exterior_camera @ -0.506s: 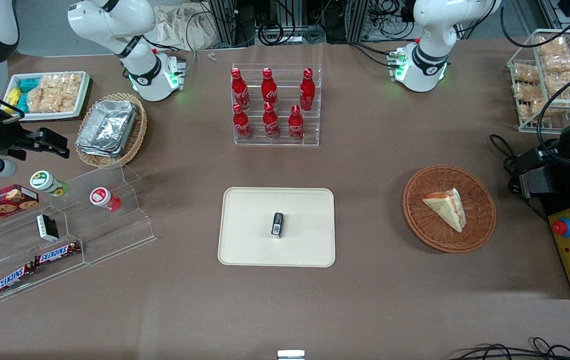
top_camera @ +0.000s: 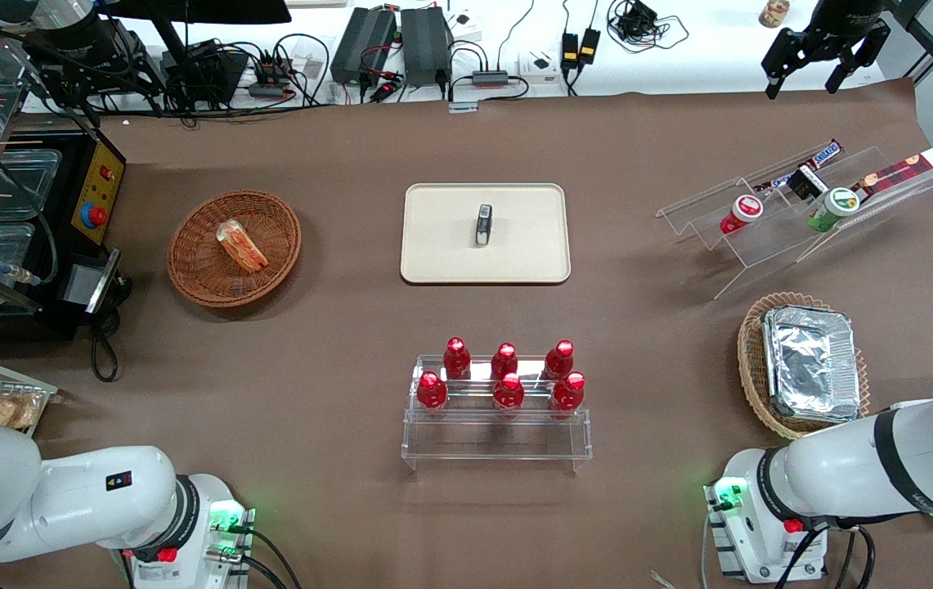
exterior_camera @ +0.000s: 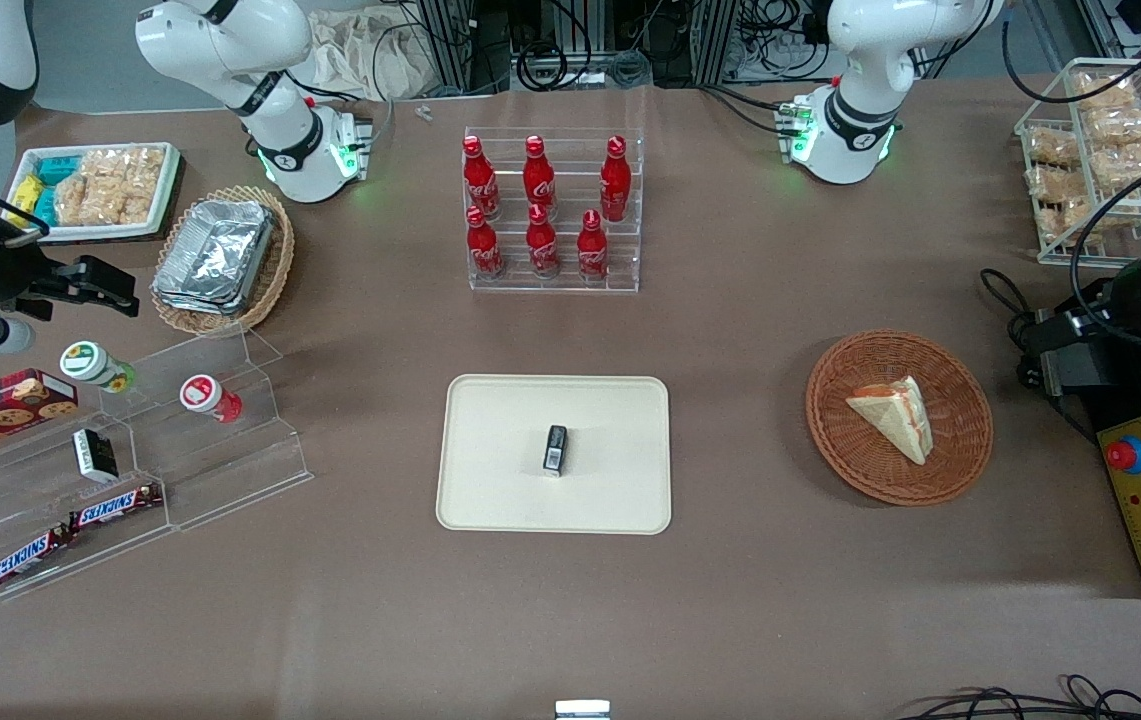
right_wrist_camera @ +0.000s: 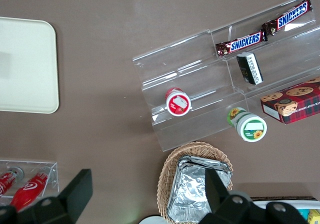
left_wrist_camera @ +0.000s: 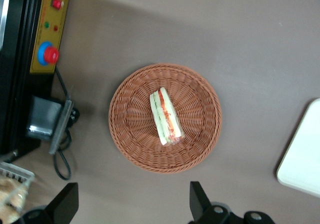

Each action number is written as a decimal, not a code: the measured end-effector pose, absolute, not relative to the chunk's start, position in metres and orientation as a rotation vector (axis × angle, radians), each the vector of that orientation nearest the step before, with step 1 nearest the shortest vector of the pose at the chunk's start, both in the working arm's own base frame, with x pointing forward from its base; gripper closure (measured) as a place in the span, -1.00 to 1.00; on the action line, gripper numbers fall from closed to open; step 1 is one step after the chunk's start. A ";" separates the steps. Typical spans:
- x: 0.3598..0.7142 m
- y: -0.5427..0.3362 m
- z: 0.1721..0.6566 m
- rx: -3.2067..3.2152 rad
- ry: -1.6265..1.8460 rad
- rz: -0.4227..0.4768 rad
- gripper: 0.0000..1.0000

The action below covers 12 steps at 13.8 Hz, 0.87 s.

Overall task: Place sandwich from basket to tray
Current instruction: 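Move the left gripper over the wicker basket toward the sandwich, then lower the open left gripper and close it on the wrapped sandwich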

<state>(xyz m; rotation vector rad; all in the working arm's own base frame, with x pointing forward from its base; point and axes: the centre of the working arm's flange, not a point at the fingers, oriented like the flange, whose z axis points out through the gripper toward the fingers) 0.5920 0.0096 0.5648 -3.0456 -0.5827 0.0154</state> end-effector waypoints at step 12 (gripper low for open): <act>0.594 0.000 0.368 -2.870 -1.290 -0.054 -1.00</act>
